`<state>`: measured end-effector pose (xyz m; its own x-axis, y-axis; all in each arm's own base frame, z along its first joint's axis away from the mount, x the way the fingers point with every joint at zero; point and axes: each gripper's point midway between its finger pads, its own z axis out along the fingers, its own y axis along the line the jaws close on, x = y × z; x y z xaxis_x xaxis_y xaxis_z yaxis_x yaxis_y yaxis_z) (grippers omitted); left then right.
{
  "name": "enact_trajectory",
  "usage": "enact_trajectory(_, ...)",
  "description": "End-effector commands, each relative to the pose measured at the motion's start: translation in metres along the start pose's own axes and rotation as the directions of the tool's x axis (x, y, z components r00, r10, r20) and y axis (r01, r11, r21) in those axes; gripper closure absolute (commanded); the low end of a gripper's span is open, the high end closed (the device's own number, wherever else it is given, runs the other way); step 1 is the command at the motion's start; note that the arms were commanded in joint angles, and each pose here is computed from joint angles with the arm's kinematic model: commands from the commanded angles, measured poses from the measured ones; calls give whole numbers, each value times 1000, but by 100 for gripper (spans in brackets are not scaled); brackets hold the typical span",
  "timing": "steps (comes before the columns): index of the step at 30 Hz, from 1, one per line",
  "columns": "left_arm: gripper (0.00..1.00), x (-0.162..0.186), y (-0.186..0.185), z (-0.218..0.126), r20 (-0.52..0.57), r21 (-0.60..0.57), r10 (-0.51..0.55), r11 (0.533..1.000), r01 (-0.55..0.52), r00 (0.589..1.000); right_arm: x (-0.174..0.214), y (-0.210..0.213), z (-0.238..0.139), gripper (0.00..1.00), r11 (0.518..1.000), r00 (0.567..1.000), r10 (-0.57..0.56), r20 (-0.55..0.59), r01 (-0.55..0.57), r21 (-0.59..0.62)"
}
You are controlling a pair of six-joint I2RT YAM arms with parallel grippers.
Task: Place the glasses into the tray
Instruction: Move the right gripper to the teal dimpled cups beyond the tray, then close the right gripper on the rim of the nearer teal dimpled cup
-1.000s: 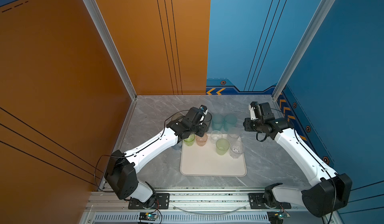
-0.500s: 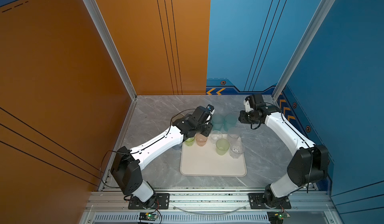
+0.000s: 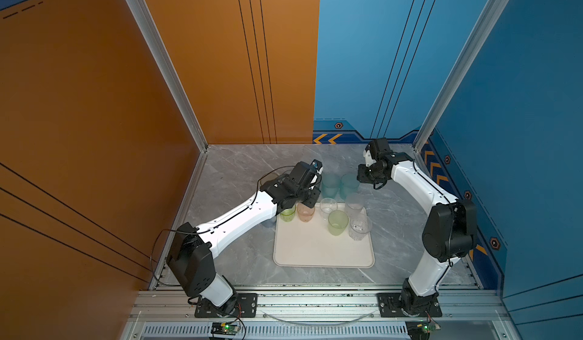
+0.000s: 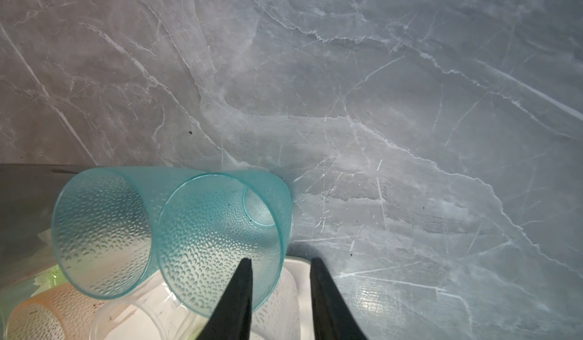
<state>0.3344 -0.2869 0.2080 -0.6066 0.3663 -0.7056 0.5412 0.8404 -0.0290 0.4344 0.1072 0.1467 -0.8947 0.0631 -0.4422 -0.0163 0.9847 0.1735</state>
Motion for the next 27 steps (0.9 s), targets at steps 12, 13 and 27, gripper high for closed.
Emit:
enact_trajectory(12,79,9,21,-9,10,-17,-34,999,34,999,-2,-1,23,71,997,998,-33,-56,37,61)
enact_trajectory(13,79,10,21,-9,8,-17,-35,999,35,999,-1,-2,25,71,997,997,-35,-62,39,67)
enact_trajectory(27,79,15,29,-6,5,-20,-54,998,54,999,2,0,37,80,994,995,-54,-88,62,89)
